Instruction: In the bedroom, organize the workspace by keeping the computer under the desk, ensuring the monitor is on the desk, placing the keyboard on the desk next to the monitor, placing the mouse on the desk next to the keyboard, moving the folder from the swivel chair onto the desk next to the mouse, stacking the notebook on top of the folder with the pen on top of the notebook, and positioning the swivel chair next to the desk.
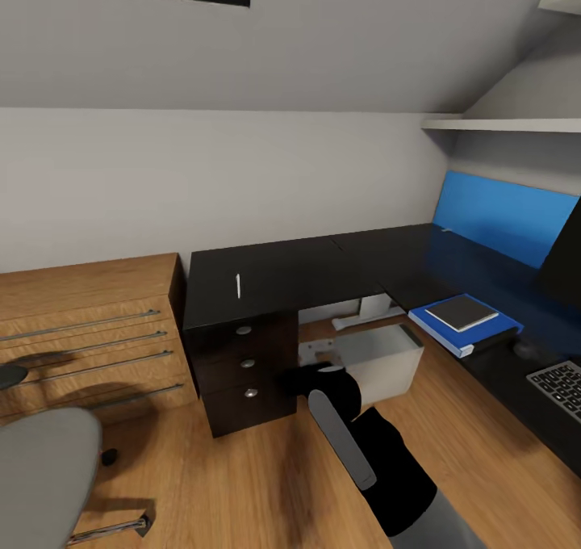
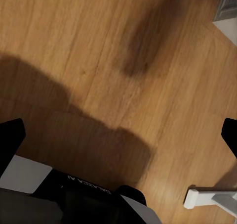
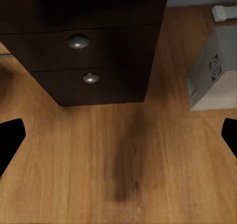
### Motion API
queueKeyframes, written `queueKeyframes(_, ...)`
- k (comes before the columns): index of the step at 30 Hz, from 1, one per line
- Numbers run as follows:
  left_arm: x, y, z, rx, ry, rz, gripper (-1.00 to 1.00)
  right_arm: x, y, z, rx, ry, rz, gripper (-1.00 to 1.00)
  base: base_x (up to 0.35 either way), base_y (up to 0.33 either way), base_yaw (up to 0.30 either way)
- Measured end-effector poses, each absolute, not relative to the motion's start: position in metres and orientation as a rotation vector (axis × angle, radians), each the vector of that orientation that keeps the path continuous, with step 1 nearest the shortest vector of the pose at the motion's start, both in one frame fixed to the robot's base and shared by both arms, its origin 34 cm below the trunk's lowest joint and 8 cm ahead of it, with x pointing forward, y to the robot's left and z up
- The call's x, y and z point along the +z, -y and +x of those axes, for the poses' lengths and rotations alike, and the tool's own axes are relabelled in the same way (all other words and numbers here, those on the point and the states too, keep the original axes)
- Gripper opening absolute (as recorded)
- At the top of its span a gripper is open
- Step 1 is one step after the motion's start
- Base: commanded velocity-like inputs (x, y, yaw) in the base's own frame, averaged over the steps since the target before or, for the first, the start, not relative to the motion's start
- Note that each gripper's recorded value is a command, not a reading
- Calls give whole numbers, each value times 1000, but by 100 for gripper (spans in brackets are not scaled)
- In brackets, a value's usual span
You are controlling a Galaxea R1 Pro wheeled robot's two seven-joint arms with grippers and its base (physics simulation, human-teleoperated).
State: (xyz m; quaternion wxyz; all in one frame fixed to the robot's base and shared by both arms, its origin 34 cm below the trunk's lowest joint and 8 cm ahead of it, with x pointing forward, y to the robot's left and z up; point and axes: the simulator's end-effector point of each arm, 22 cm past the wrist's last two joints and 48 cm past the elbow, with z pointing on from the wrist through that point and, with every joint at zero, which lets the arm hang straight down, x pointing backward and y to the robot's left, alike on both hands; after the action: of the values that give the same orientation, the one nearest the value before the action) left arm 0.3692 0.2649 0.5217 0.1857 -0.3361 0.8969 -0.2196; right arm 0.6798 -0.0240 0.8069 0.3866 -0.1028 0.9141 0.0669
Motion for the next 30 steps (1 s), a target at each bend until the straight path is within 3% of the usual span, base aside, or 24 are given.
queueKeyframes(11, 523, -266, 369, -625, -2518, -950, 100, 859, 19, 682, 232, -2189, -200, 100, 0, 0, 56)
queueKeyframes(30, 510, -270, 350, -592, -2553, -981, 100, 854, 21, 681, 219, -2200, -194, 100, 0, 0, 263)
